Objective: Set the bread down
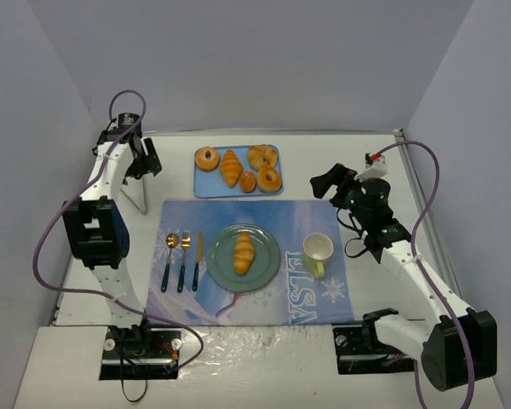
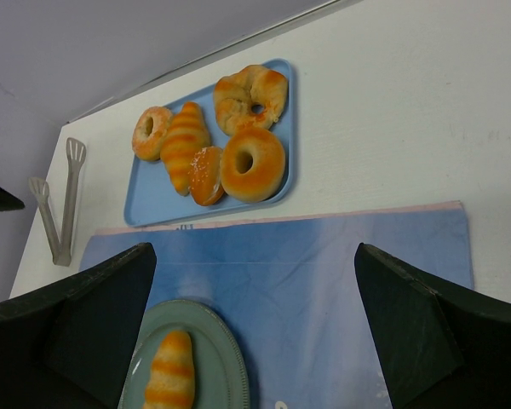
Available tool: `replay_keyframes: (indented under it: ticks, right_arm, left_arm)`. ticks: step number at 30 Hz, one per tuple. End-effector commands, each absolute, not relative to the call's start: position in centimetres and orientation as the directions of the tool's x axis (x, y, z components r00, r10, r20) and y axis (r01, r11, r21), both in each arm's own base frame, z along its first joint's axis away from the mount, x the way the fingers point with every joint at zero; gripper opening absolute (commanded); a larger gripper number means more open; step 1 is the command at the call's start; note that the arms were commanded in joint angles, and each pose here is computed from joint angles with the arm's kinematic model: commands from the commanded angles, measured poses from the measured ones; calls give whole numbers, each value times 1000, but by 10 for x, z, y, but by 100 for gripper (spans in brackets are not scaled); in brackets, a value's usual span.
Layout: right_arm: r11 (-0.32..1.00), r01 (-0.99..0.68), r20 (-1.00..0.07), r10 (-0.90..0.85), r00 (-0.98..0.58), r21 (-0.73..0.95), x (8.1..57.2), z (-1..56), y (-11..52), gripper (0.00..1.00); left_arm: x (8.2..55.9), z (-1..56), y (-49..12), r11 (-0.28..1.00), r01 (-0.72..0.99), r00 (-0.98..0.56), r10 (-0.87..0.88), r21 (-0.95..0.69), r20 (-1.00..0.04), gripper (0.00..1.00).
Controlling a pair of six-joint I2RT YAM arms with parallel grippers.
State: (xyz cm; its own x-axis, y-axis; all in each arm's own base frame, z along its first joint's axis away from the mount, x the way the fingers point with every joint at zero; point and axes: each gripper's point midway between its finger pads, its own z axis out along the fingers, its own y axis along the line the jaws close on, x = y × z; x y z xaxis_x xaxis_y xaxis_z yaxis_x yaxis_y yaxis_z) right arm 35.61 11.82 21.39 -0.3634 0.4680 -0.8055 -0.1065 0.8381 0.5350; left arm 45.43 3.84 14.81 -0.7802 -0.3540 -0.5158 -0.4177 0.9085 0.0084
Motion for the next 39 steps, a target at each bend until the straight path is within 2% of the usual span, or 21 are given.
replay_keyframes:
  ticks: [1, 5, 8, 14, 18, 27, 39]
  right_arm:
    - [834, -166, -836, 473, -277, 527, 364, 248, 121, 100]
    - [835, -174, -840, 469, -271, 522, 361, 251, 121, 100]
    - [840, -181, -849, 461, -257, 511, 359, 257, 120, 100]
    - [849, -183, -861, 452, -232, 495, 353, 271, 116, 100]
    - [854, -184, -867, 446, -221, 486, 352, 279, 115, 100]
    - [857, -170, -864, 443, -239, 486, 352, 275, 114, 100]
    - [860, -186, -870, 428, -247, 476, 355, 275, 118, 100]
  left_arm:
    - [426, 241, -16, 967, -254, -721, -196, -10, -664, 81]
    - [392, 278, -74, 994, -73, -677, -107, -78, -729, 82]
    - [372, 278, -104, 989, 47, -657, -77, -143, -750, 82]
    - [326, 299, -149, 920, 281, -566, -72, -274, -821, 84]
    - [311, 304, -166, 875, 386, -521, -55, -293, -852, 85]
    - [299, 301, -181, 820, 471, -523, -38, -326, -852, 85]
    - [296, 303, -180, 817, 480, -508, -40, -321, -860, 86]
